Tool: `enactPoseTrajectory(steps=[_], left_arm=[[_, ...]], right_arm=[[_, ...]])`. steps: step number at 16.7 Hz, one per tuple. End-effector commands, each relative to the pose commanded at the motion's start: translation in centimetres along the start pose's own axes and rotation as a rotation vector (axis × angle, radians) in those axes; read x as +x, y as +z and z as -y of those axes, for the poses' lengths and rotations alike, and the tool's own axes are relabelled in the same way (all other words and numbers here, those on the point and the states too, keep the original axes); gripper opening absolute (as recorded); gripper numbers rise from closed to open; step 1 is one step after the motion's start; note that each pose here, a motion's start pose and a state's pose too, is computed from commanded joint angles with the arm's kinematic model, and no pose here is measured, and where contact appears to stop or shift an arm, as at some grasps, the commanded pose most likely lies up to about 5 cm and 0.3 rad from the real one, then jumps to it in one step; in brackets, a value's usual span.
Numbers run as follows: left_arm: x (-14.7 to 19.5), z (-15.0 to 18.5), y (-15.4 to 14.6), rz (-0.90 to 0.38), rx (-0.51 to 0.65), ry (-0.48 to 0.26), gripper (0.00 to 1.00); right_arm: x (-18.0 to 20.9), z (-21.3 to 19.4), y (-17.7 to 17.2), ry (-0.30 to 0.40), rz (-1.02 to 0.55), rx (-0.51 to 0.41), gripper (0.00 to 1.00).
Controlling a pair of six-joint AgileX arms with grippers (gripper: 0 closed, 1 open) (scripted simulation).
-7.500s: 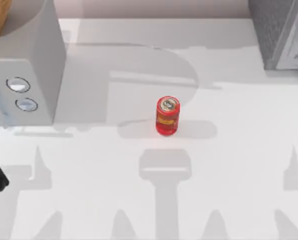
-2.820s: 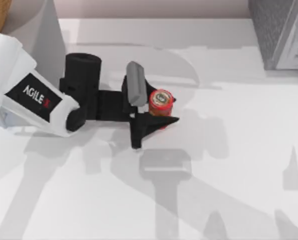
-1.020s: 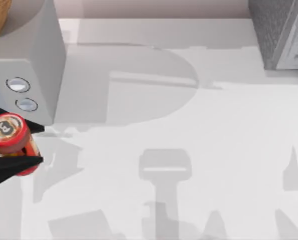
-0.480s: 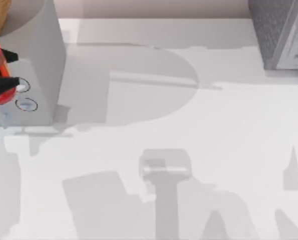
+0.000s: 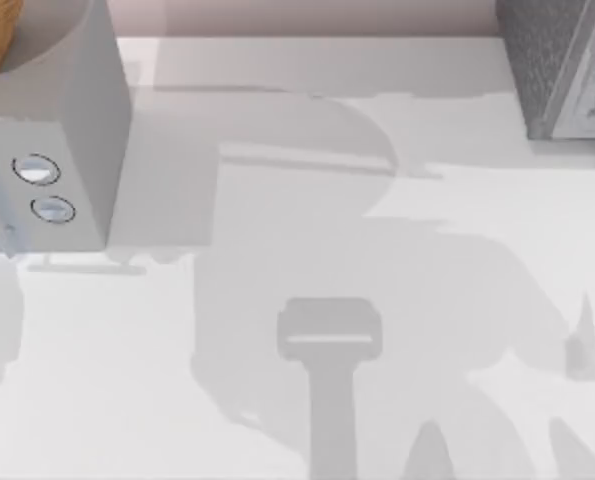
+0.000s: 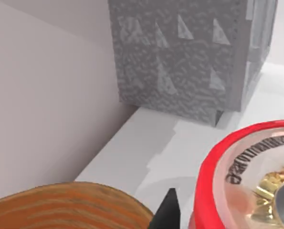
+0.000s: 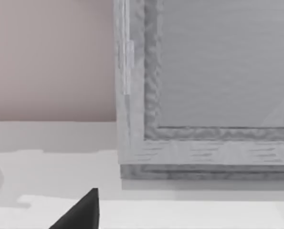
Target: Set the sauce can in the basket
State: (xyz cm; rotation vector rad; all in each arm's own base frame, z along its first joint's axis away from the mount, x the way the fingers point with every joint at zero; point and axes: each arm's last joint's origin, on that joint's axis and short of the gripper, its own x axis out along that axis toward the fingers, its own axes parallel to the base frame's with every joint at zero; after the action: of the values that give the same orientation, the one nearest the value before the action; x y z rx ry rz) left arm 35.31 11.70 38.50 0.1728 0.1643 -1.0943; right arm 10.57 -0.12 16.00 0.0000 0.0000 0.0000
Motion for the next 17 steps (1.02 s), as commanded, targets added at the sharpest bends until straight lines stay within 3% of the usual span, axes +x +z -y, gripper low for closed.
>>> enactPoseTrajectory(steps=[4, 9, 17], left_arm=[[-2.9, -3.6, 2.8, -0.002, -0.014, 0.13, 0.0], [-5.4, -5.8, 3.6, 0.004, -0.074, 0.251, 0.0], [-5.7, -6.3, 3.4, 0.007, -0.1, 0.273, 0.0]], right_arm=[[0.0, 0.0, 0.0, 0.0, 0.0, 0.0, 1.0], [0.0, 0.0, 0.0, 0.0, 0.0, 0.0, 1.0], [0.0, 0.0, 0.0, 0.0, 0.0, 0.0, 1.0]])
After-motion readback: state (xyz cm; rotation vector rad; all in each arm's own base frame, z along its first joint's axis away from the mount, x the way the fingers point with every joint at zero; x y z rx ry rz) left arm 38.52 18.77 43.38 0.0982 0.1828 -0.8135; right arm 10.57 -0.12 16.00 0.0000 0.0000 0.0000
